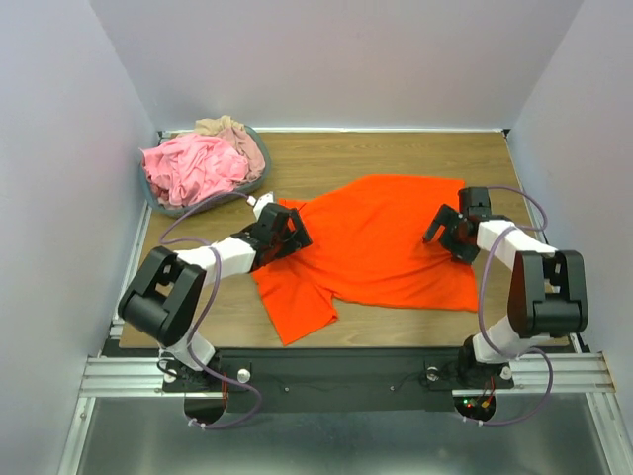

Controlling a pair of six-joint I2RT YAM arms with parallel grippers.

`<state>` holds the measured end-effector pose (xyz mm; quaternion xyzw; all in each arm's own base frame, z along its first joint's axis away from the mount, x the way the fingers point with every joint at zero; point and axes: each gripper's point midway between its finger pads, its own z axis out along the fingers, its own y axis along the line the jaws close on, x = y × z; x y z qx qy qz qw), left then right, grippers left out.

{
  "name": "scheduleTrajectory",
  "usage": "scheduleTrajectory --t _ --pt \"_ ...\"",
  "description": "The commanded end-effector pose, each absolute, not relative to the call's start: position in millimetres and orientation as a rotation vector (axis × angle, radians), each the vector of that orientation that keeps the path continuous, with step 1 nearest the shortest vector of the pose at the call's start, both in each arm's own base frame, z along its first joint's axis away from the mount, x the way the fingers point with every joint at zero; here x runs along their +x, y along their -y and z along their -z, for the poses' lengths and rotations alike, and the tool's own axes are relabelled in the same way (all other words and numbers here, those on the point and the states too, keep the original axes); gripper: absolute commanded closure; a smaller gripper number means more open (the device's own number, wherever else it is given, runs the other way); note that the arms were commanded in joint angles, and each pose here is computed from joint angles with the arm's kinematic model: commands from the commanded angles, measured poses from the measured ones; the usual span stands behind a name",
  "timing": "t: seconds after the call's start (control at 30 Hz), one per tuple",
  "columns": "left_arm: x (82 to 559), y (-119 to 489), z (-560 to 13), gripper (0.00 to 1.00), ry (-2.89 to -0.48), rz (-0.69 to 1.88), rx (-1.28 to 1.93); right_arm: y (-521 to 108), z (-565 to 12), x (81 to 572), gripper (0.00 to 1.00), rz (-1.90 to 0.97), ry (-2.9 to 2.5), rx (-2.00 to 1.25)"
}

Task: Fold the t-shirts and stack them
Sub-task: Flatten the tshirt out

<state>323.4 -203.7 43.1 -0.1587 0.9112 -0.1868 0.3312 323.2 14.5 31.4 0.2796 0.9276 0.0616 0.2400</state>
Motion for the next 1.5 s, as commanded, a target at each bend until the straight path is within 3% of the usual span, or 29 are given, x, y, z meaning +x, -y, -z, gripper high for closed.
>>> scheduleTrajectory --t 0.0,0.3,0.43,0.63,0.87,1.0,1.2,1.4,1.47 --pt "347.3 207.5 -33.0 0.02 -2.392 0.497 -0.404 -0.7 -24.1 353.2 0.00 -0.082 -2.497 0.804" --pt "413.2 212.0 -56.0 0.02 -2.362 0.432 -0.299 8.8 -38.7 418.2 0.00 -0.054 -2.426 0.790" --pt "407.9 221.7 -89.8 0.02 -2.320 0.496 -0.248 -2.7 -66.7 412.5 0.00 -0.155 -2.385 0.756" --pt "337.3 219.4 -122.4 0.02 -2.283 0.471 -0.261 -2.5 -95.4 365.0 0.00 -0.174 -2.304 0.759" --pt "231.6 189.9 -67.5 0.02 -2.451 0.411 -0.435 14.3 -95.1 299.6 0.00 -0.074 -2.230 0.863" --pt "199.6 197.4 -48.5 0.02 -2.514 0.449 -0.459 16.9 -101.9 285.3 0.00 -0.064 -2.202 0.876" --pt "187.8 198.7 -24.0 0.02 -2.587 0.341 -0.477 11.7 -105.4 277.4 0.00 -0.101 -2.201 0.849" --pt "181.9 208.2 -7.0 0.17 -2.656 0.241 -0.428 18.0 -97.7 271.7 0.00 -0.046 -2.218 0.871" --pt "179.7 207.3 -2.5 0.31 -2.669 0.200 -0.423 20.4 -98.2 271.6 0.00 -0.031 -2.213 0.878"
